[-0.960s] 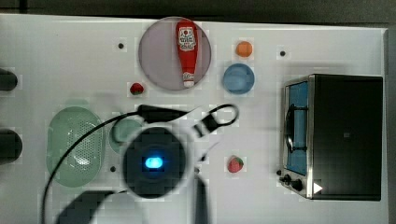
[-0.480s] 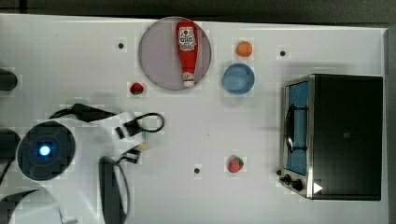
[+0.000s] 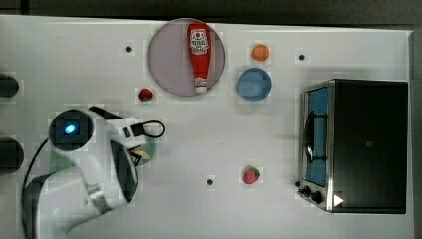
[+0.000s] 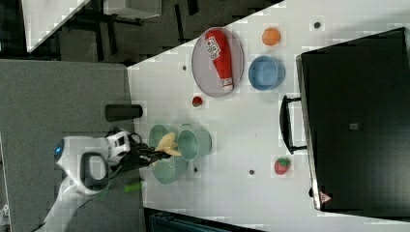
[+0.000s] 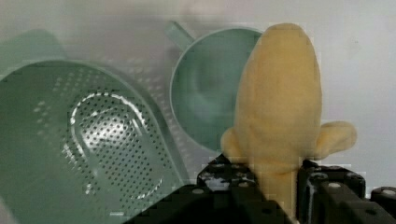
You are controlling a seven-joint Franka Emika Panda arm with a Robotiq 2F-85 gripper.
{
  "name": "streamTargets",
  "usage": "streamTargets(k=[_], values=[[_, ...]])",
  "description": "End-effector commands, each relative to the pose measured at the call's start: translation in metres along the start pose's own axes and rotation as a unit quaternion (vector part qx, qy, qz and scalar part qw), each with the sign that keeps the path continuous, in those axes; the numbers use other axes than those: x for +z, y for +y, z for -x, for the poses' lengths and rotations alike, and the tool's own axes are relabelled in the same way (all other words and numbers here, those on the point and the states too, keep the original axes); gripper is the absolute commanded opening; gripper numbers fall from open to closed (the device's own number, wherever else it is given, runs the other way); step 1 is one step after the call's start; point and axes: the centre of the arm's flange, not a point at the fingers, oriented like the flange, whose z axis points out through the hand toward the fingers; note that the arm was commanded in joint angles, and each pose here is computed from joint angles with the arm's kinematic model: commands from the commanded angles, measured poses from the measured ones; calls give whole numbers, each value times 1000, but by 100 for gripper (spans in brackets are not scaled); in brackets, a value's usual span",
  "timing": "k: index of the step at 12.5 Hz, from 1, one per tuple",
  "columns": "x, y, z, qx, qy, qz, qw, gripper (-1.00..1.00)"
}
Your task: Pick Banana and place it in mug.
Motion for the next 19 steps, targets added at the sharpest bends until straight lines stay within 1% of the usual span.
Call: streamTargets(k=[1,2,3,4,6,7,9,10,12,14,16,18,19], values=[[7,0,-14,37,20,-22,999,-49],[16,-1,-16,40,21,-19,999,-49],[24,0,-16,52,23,-16,998,-42],[25,-2,-16,66,30,-22,997,-23],[37,0,-7,92,23,-13,995,21],[39,1,-6,99,24,-12,995,43],[35,-1,-8,96,37,-25,994,89],[33,-3,-9,96,41,-31,994,100],[22,-3,-11,100,54,-43,993,100],[-14,2,-19,111,82,-62,988,100],[-65,18,-27,129,116,-76,982,100],[-115,50,-36,145,130,-63,979,100],[-141,67,-39,154,131,-57,978,100]])
